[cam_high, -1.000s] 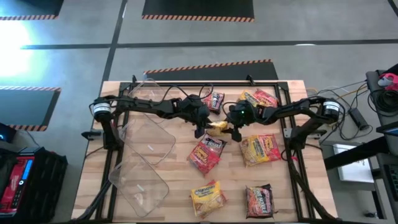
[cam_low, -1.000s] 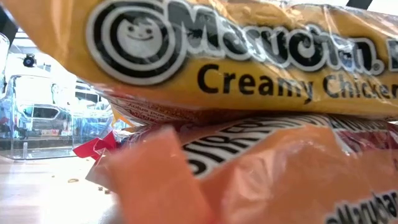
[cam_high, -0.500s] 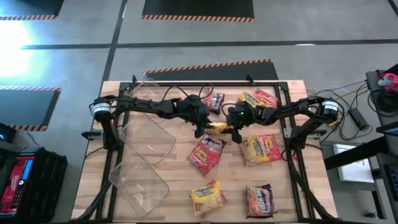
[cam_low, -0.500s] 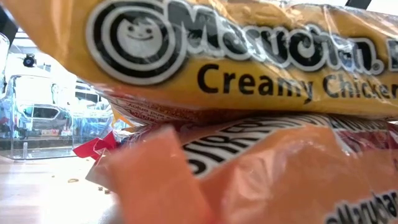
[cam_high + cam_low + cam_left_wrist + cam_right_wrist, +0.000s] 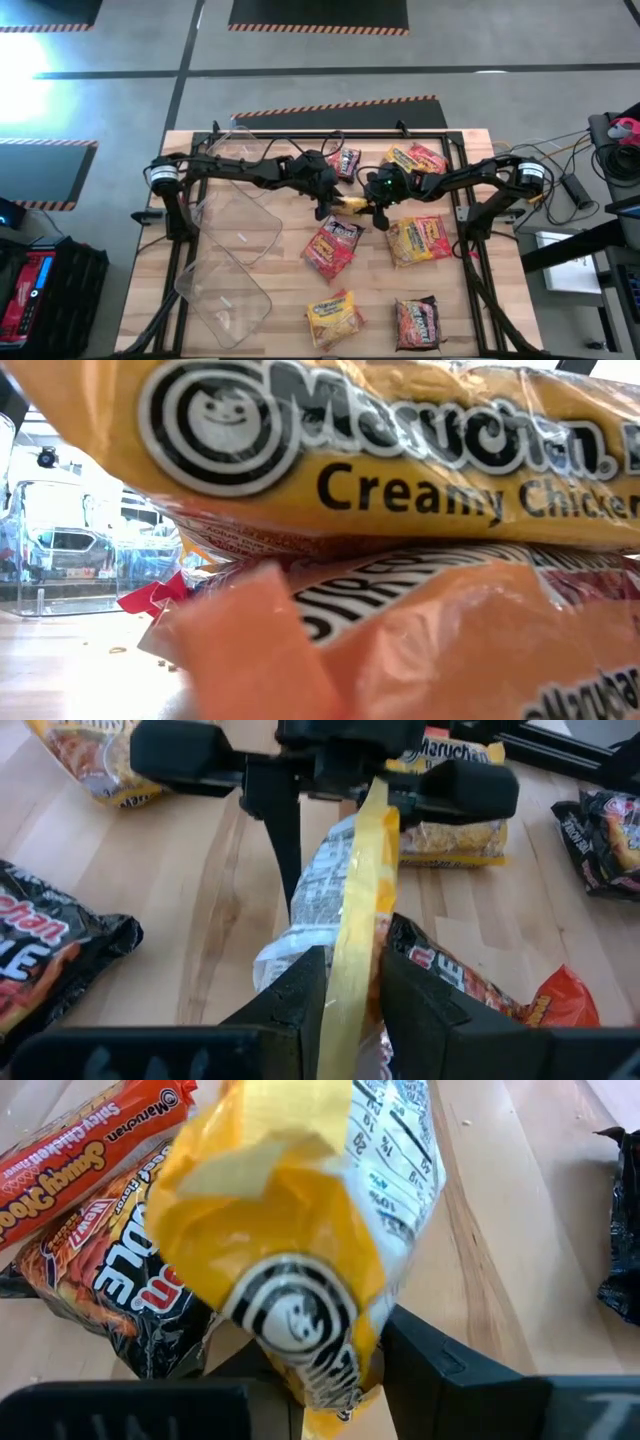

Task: Sort Maruchan noodles
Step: Put the yellow noodles pack into the top transparent bin

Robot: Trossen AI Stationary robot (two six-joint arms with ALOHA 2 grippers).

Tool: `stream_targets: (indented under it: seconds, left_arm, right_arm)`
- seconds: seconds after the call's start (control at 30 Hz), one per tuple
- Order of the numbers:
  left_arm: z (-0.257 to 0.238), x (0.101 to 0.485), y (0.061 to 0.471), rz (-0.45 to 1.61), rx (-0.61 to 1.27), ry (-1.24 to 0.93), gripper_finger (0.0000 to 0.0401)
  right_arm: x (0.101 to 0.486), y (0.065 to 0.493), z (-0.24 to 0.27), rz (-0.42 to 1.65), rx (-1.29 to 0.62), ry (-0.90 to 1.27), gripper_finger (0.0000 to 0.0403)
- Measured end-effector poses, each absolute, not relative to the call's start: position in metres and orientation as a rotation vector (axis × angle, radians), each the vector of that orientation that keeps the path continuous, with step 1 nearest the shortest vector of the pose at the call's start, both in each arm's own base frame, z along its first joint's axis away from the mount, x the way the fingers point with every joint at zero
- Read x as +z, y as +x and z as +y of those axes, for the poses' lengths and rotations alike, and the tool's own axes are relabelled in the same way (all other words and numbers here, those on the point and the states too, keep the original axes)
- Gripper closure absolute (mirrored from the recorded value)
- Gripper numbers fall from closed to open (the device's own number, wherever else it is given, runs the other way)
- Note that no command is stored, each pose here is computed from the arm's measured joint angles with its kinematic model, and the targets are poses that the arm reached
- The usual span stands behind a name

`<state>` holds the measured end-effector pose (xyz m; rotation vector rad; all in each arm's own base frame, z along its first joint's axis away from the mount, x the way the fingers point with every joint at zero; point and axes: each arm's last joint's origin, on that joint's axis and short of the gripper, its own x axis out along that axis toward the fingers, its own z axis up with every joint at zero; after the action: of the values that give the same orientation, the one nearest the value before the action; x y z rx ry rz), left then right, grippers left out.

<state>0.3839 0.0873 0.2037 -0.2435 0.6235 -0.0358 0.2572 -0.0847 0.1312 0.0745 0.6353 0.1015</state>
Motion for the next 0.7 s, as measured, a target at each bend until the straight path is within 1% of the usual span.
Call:
stream_targets:
  seconds: [0.1,0.37,0.53,0.7]
  left_arm:
    - [0.088,0.210,0.386,0.625,-0.036,-0.242,0.0311]
    - [0.088,0.218,0.386,0.709,-0.052,-0.213,0.0257]
    - [0.089,0.226,0.390,0.666,-0.087,-0.105,0.0233]
    - [0.088,0.233,0.394,0.608,-0.115,-0.005,0.0227]
  right_arm:
    - [0.131,0.257,-0.085,0.639,0.100,0.076,0.0322]
    - [0.135,0.253,-0.084,0.658,0.091,0.083,0.0325]
    - [0.148,0.247,-0.081,0.656,0.082,0.087,0.0327]
    - [0.163,0.237,-0.079,0.667,0.004,0.143,0.0327]
